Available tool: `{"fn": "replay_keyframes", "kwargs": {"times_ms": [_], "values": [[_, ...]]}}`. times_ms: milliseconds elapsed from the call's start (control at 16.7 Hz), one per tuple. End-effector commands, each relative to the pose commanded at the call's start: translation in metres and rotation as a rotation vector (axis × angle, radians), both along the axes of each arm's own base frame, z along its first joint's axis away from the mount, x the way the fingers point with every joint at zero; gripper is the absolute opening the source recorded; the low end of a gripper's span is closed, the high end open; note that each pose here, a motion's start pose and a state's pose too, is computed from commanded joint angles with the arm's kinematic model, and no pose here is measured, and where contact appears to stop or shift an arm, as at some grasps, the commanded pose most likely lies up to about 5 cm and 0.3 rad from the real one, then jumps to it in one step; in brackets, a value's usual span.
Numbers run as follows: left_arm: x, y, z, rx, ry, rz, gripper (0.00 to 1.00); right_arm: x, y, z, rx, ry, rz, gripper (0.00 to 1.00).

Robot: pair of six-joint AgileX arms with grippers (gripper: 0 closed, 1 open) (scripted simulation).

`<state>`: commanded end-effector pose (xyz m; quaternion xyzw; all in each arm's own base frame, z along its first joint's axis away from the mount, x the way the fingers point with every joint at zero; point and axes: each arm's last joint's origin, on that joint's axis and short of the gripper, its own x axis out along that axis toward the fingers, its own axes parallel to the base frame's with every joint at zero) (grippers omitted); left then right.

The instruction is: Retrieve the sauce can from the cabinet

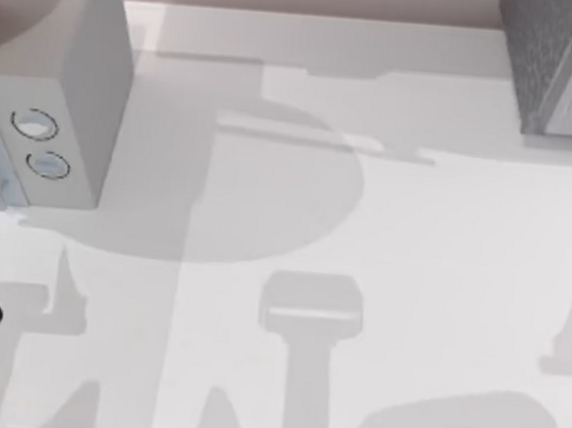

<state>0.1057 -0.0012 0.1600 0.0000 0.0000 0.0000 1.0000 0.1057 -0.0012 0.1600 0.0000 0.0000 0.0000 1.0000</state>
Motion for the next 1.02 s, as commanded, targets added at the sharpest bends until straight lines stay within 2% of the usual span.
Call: {"fn": "replay_keyframes", "kwargs": {"times_ms": [420,1020], "values": [[0.0,0.0,0.0,0.0,0.0,0.0,1.0,0.003,0.003,0.001,0.003,0.015,0.021,0.0],[0.0,0.0,0.0,0.0,0.0,0.0,1.0,0.03,0.031,0.027,-0.003,0.011,0.183,0.0]]}}
